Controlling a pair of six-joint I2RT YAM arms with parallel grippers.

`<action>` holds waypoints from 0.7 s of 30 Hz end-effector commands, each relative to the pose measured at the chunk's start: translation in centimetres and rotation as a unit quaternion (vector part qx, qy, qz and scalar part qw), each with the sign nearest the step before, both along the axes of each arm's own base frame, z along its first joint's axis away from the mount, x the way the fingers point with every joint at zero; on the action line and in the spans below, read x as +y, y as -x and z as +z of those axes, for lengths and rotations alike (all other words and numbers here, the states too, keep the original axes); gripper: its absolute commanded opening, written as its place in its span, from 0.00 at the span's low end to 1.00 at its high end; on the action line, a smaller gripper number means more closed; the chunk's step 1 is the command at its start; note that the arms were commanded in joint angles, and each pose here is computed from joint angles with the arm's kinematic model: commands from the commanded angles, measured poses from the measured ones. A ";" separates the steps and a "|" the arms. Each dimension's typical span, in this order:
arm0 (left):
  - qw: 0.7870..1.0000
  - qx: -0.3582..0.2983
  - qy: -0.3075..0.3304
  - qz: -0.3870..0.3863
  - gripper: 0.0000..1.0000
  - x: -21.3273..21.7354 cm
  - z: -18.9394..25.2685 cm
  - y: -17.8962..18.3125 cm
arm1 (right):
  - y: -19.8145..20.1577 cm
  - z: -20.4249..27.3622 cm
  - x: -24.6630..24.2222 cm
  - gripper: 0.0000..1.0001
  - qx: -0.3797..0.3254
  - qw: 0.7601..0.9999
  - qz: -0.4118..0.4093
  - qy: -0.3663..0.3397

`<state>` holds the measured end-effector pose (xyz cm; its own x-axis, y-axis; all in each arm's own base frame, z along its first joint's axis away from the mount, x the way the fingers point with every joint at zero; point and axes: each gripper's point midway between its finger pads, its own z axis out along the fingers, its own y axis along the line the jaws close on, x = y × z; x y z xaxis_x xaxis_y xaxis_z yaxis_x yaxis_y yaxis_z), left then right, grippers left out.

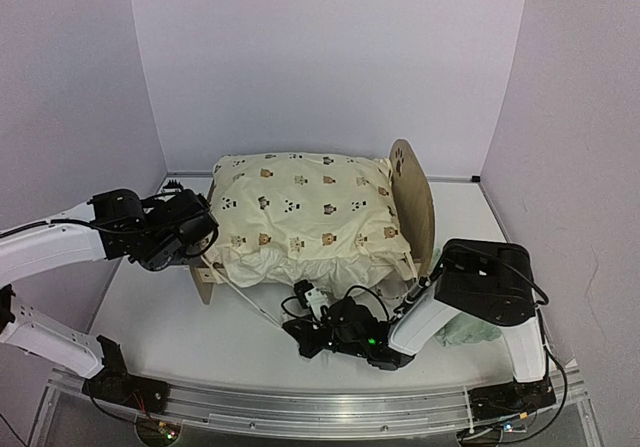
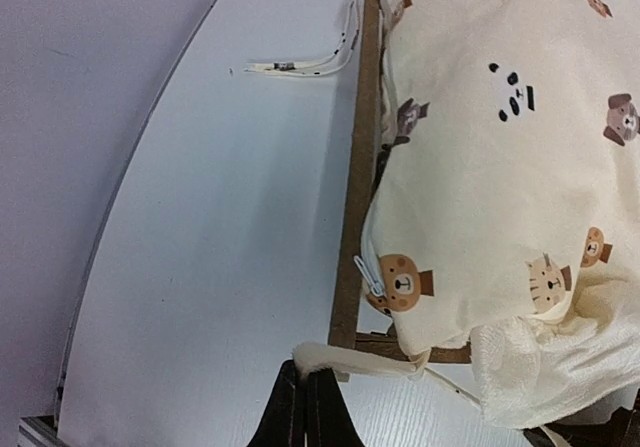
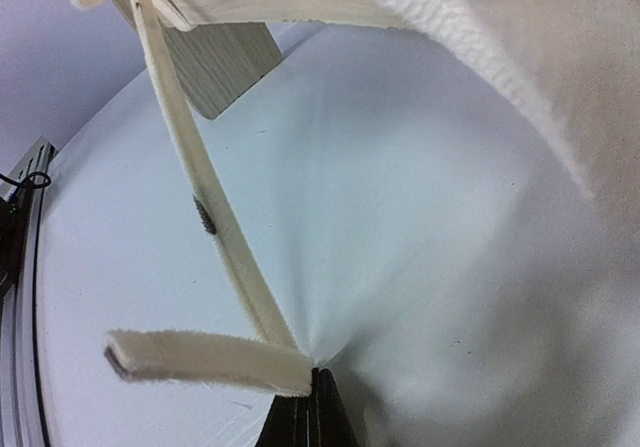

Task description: Set up the pet bed

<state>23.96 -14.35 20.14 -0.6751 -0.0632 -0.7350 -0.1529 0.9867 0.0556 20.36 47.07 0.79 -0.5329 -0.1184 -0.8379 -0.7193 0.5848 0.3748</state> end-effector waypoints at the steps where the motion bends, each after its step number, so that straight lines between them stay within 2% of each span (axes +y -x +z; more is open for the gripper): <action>1: 0.995 -0.066 -0.016 0.074 0.00 4.0 4.9 -0.9 | 2.3 -0.4 -0.3 0.00 0.012 0.999 0.030 0.016; 8: 0.990 -0.065 -0.029 0.121 0.00 7.2 5.3 -3.0 | 3.2 -2.2 -2.5 0.00 0.031 0.998 0.019 0.042; 12: 0.992 -0.061 -0.011 0.111 0.00 7.2 4.5 -4.5 | 2.0 -3.0 -6.1 0.00 0.005 0.996 -0.040 0.078; 15: 0.992 -0.057 -0.007 0.117 0.00 7.5 4.2 -5.0 | 1.8 -3.2 -7.7 0.00 -0.012 0.994 -0.050 0.098; 21: 0.994 -0.041 0.022 0.095 0.00 6.4 2.9 -4.9 | 2.4 -3.4 -6.9 0.00 -0.012 0.995 -0.024 0.101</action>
